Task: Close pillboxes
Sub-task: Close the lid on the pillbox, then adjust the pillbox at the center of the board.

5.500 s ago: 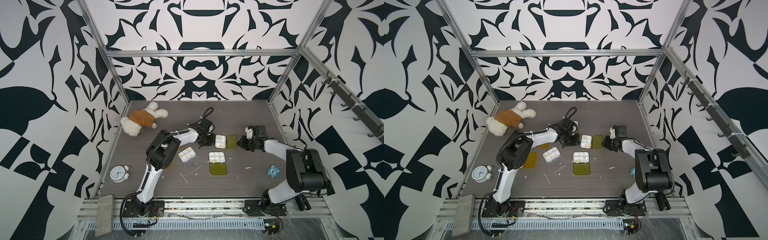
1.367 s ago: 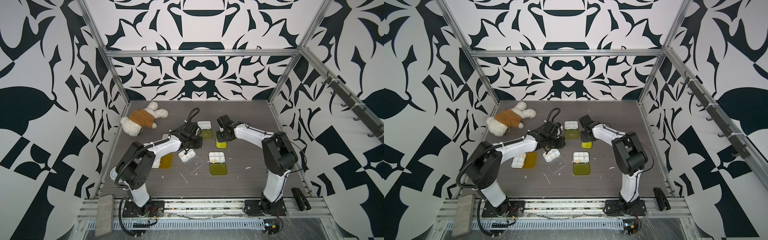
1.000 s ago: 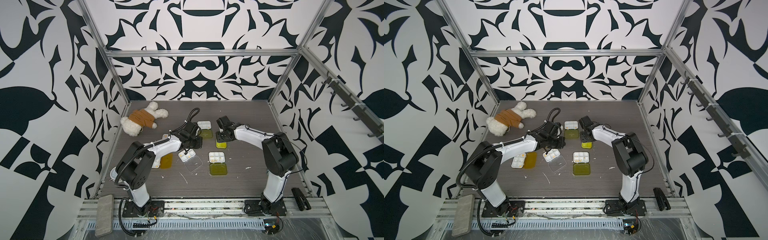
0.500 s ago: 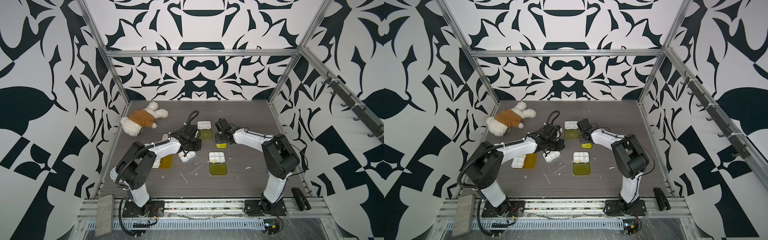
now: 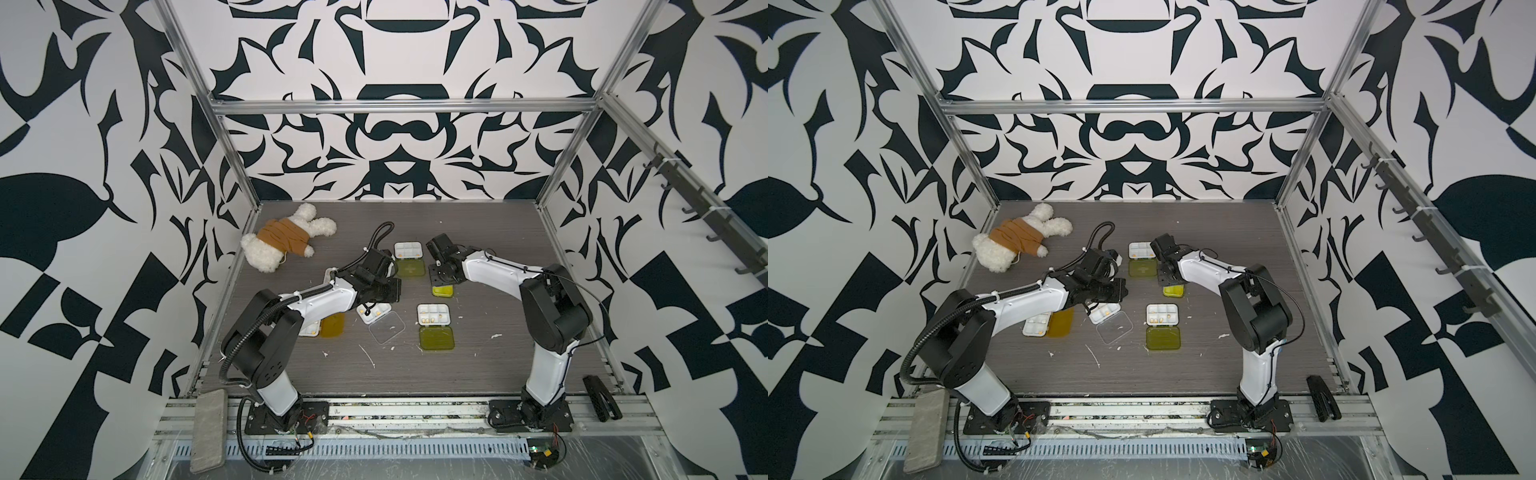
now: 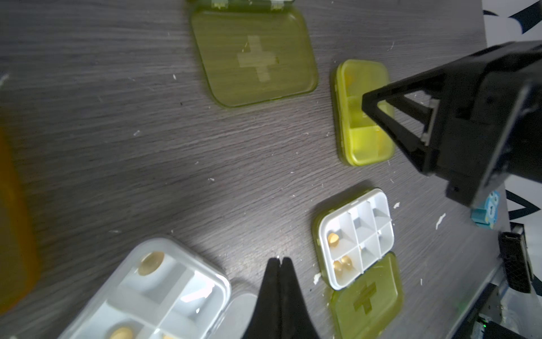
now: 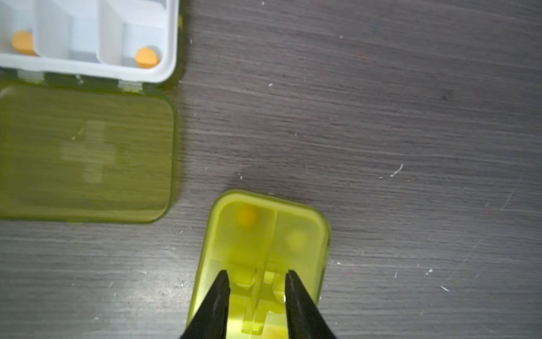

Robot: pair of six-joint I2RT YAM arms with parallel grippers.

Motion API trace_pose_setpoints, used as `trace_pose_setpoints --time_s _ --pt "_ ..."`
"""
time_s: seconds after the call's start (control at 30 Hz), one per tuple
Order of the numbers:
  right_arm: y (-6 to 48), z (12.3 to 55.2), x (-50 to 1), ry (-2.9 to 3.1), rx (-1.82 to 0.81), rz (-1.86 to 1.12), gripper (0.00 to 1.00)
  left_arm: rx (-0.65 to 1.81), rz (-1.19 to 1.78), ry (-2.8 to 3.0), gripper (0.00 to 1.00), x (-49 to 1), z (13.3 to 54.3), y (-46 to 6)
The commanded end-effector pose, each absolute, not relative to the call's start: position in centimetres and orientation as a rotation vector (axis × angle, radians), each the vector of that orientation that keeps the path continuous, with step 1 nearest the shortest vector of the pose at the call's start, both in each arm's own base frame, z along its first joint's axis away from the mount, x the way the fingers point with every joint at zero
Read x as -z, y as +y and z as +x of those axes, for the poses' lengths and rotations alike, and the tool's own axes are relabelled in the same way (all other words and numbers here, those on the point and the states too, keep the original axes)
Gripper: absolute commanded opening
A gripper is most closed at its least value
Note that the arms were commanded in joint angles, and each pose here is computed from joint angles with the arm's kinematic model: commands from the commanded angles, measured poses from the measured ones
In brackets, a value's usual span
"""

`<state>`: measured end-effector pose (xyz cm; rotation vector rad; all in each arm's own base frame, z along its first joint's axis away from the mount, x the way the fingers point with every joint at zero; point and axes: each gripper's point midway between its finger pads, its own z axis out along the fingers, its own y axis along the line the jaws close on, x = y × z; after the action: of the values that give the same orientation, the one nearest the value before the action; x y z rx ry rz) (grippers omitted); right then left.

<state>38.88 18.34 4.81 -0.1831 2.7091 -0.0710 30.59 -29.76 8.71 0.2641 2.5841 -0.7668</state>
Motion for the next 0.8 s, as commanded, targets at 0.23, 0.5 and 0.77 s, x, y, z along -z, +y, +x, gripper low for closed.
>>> trace_pose_setpoints --time_s 0.23,0.5,0.77 --pt "18.3 39.1 -8.6 2.720 0.153 -0.274 0.44 0.765 0.269 2.554 0.02 -9.9 30.6 -29.4" --pt "19.4 36.9 -7.0 2.721 0.264 -0.324 0.48 0.760 0.263 2.535 0.02 -10.6 30.8 -28.9" --pt "20.0 35.7 -5.6 2.693 0.442 -0.403 0.49 0.754 0.254 2.514 0.02 -11.3 30.5 -28.2"
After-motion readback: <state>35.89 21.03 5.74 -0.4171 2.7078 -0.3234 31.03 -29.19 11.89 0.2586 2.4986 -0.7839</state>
